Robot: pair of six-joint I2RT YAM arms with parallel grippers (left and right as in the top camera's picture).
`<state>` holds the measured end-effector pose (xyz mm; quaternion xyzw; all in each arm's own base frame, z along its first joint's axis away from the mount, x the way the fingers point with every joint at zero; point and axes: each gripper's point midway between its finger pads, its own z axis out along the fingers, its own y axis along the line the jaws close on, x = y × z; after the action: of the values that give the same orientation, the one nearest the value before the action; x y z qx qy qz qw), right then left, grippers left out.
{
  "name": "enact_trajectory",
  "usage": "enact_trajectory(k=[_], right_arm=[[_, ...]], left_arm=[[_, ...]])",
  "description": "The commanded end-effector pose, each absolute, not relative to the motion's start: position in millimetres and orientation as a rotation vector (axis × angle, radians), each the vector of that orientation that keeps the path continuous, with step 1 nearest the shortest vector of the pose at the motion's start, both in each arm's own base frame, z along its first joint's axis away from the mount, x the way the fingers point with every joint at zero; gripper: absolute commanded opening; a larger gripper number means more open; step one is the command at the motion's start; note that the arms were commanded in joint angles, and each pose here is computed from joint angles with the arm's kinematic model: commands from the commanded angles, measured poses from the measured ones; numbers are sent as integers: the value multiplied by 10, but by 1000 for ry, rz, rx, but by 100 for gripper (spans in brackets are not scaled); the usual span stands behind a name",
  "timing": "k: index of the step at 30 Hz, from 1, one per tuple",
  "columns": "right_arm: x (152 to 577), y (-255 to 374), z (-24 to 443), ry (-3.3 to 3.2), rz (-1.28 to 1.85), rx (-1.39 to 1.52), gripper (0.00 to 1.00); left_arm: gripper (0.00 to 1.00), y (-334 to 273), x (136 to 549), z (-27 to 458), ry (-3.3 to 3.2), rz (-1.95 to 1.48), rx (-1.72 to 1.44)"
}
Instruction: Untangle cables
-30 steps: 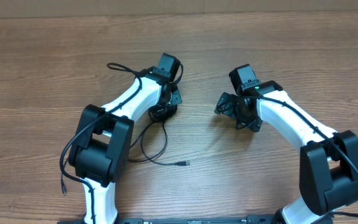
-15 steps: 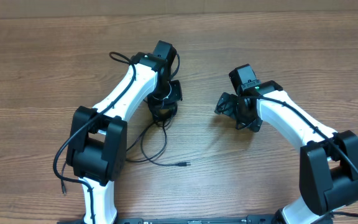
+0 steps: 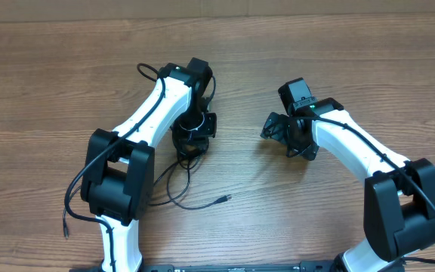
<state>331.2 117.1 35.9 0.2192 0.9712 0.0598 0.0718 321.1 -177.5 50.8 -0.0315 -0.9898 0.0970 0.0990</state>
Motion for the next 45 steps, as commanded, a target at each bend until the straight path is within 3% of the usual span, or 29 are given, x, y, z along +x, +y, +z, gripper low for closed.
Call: enact_trajectory(k=[1, 8, 19, 28, 31, 45], right_arm=[[3365, 1157, 473, 2879, 189, 660, 100], [3365, 1157, 473, 2879, 189, 660, 100], [3365, 1157, 473, 2879, 189, 660, 100], [3365, 1157, 473, 2879, 189, 660, 100], [3365, 1157, 473, 2879, 189, 660, 100], [3365, 1157, 473, 2879, 189, 660, 100]], left_arm=[[4, -1863, 3183, 623, -2933, 319, -230], [4, -1901, 3057, 630, -2896, 295, -294], [12, -1883, 2877, 615, -2836, 251, -316], [20, -1887, 3003, 518, -2898, 238, -323], [4, -1912, 3047, 468, -2920, 253, -326], [4, -1994, 2922, 85, -2940, 257, -238]])
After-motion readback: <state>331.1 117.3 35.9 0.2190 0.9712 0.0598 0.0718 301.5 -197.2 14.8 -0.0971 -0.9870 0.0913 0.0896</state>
